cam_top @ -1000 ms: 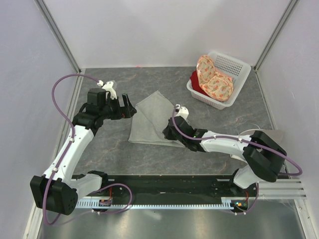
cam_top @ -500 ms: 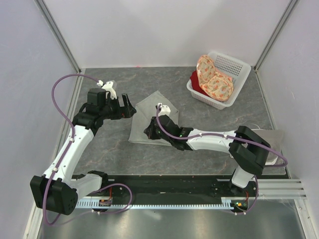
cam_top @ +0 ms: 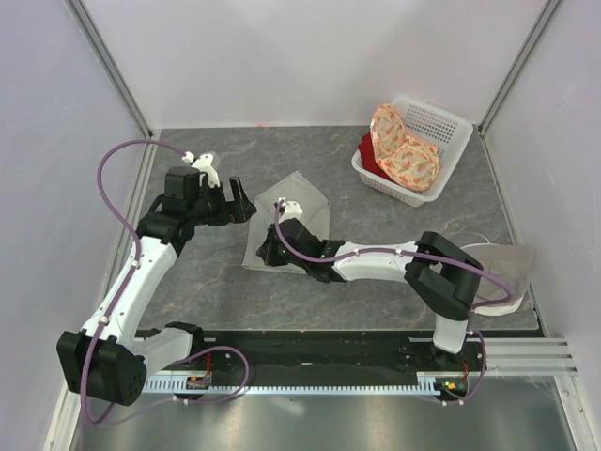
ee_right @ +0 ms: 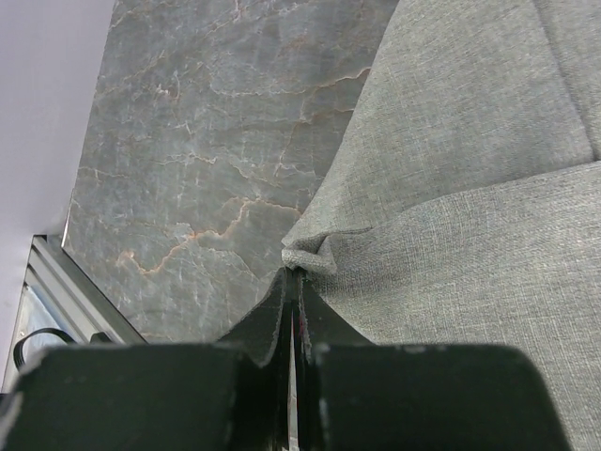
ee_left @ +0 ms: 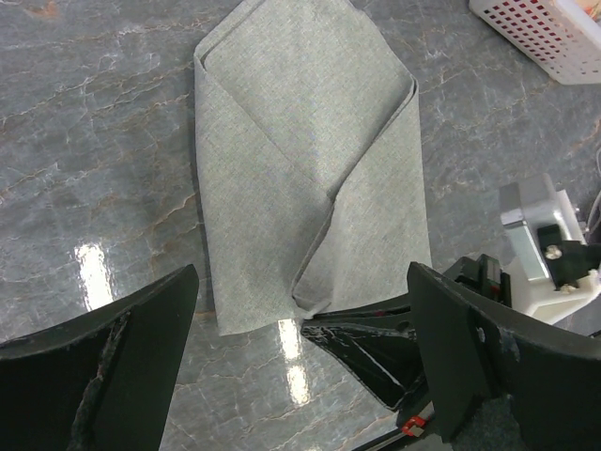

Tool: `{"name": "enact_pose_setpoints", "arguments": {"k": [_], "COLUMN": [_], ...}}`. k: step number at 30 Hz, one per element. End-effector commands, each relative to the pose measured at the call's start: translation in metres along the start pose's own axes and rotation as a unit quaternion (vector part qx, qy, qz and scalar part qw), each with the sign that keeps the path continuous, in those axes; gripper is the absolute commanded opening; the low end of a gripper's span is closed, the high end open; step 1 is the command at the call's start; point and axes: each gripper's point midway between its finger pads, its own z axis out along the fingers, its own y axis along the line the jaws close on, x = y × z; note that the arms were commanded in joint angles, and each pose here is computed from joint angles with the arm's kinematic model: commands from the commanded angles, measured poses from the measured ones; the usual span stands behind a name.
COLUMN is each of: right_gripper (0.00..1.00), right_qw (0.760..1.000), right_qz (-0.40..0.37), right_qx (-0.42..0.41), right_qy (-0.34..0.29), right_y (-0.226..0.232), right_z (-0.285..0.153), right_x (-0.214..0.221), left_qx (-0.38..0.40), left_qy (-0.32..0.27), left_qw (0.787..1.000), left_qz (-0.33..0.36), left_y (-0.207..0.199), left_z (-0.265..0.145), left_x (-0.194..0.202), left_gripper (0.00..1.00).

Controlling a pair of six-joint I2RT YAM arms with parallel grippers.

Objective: Fold the napkin, place the utensils inside, and roll it up
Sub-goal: Fold the napkin

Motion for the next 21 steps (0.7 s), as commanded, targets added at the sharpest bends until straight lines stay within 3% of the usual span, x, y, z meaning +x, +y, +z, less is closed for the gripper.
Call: {"name": "enact_pose_setpoints", "arguments": {"k": [1,21], "right_gripper": [0.0,0.0], "right_qw": [0.999,0.998], "right_qz": [-0.012,-0.049], "right_qx": [-0.025,-0.026], "right_qy": [-0.017,0.002], "right_y": [0.02,0.017], "right_z": [0.009,0.039], "right_x": [-0.01,0.01], "left_qx": [0.002,0.002], "left_qy": [-0.012,-0.005], "left_qw": [1.0,1.0], "left_qz": [0.018,0.018], "left_y": [0.0,0.001], "left_z": [0.001,0.004], "left_x": [-0.006,-0.003], "left_gripper": [1.0,1.0]}}
